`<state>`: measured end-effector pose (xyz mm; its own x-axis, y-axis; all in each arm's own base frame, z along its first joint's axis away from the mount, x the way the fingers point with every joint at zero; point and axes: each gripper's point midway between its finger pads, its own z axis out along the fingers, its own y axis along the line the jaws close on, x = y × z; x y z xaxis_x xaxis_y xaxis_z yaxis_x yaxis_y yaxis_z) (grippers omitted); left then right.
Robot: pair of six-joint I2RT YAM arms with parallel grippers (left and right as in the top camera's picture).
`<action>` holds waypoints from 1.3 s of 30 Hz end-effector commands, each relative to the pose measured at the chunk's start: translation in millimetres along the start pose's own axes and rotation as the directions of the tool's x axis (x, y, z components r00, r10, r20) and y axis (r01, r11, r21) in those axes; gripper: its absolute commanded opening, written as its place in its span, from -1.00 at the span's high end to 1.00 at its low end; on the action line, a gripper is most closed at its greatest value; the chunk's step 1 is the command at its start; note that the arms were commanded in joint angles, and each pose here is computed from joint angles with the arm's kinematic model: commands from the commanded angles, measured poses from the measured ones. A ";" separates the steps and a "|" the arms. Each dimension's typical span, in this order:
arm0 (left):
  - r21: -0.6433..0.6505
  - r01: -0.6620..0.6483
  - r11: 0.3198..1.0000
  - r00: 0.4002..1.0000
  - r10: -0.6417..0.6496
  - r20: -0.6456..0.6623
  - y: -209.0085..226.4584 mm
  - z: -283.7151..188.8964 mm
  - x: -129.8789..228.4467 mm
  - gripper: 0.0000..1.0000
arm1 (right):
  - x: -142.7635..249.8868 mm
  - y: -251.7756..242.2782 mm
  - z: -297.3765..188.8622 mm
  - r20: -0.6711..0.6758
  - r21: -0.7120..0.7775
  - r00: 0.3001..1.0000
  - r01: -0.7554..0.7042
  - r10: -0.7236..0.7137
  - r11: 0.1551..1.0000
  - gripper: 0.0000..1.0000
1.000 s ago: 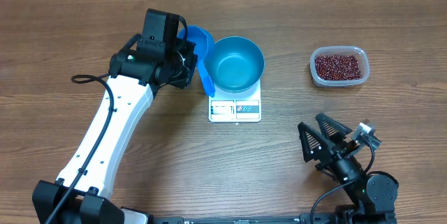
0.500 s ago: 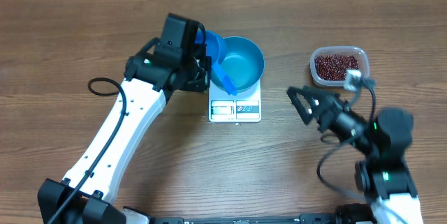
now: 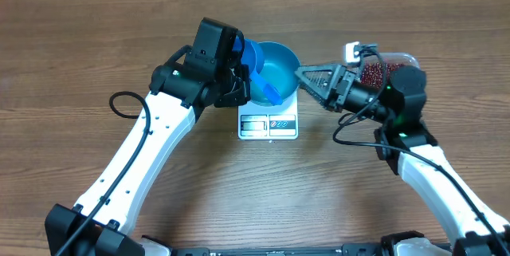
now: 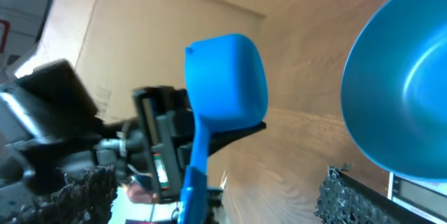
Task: Scoop item into bowl and weigh 150g on scale
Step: 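Reach the right gripper to the scoop and grasp it from the left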
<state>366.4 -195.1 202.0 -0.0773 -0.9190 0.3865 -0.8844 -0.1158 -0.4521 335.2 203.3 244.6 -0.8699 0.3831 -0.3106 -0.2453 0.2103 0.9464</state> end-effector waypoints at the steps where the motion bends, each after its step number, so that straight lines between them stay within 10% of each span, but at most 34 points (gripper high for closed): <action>1: 0.023 0.014 1.000 1.000 -0.014 0.003 -5.2 -6.1 1.2 0.91 | 11.2 16.7 16.4 -0.020 -0.027 0.997 0.076 -0.076 0.997 -0.82; 17: 0.027 0.015 1.000 1.000 -0.015 0.020 -5.7 -6.2 -1.8 0.91 | 25.8 28.7 56.0 0.119 0.033 0.985 0.121 -0.124 0.992 0.18; 39: 0.068 0.013 0.998 0.991 -0.022 0.135 -13.3 0.8 -22.8 0.92 | 25.0 21.3 65.6 0.223 0.145 0.951 0.183 -0.213 0.972 0.32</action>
<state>376.1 -173.7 199.7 -0.0141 -0.9574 0.2885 -0.8553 -0.1380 -0.4995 336.4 271.7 239.7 -0.7075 0.5067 -0.4927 -0.3155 0.3973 0.8617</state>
